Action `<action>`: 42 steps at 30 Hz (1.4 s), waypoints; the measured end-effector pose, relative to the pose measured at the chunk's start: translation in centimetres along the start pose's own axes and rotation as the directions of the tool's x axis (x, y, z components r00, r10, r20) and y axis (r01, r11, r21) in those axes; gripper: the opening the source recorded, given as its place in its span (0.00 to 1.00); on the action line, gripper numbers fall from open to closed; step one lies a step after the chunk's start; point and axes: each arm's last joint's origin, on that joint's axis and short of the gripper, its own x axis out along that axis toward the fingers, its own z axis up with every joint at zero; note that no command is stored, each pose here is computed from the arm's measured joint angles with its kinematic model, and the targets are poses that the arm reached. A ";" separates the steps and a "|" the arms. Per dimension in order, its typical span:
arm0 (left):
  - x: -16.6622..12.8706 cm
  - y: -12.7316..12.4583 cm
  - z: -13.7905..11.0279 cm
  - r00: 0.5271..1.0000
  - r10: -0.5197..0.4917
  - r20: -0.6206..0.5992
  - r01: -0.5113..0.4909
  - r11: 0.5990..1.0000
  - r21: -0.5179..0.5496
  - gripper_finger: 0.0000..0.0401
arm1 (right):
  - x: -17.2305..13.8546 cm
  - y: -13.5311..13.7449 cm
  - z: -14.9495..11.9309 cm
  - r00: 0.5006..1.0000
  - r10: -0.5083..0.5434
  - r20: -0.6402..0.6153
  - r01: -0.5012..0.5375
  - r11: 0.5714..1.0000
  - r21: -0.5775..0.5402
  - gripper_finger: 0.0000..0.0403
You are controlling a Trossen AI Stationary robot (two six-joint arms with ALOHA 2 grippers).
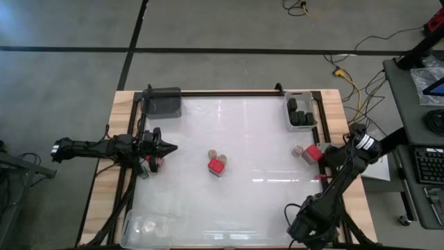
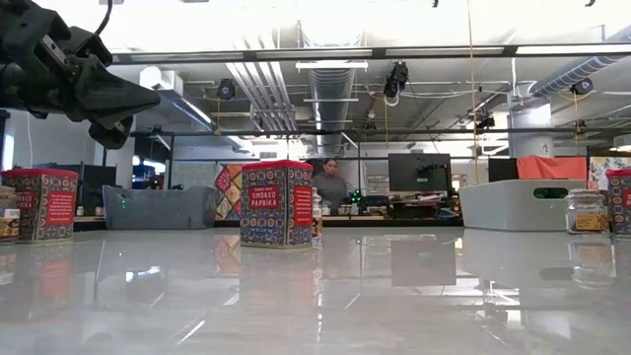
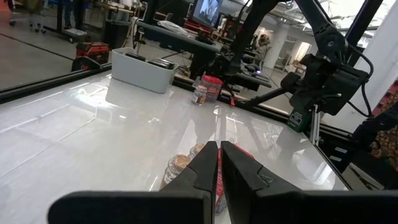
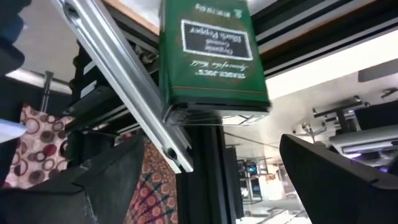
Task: Sort spices by type
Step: Put the black seasoning can into the gray bin
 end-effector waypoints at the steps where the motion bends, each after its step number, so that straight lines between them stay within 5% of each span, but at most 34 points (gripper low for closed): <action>1: 0.0 0.0 0.0 1.000 0.000 0.000 0.000 1.000 0.000 0.01 | 0.1 0.0 0.1 1.000 0.000 -0.003 0.000 1.000 -0.001 0.91; 42: 0.0 0.0 0.0 1.000 0.000 0.000 0.000 1.000 0.000 0.01 | 2.1 -0.2 2.0 0.998 0.068 -0.006 -0.067 0.994 0.087 0.90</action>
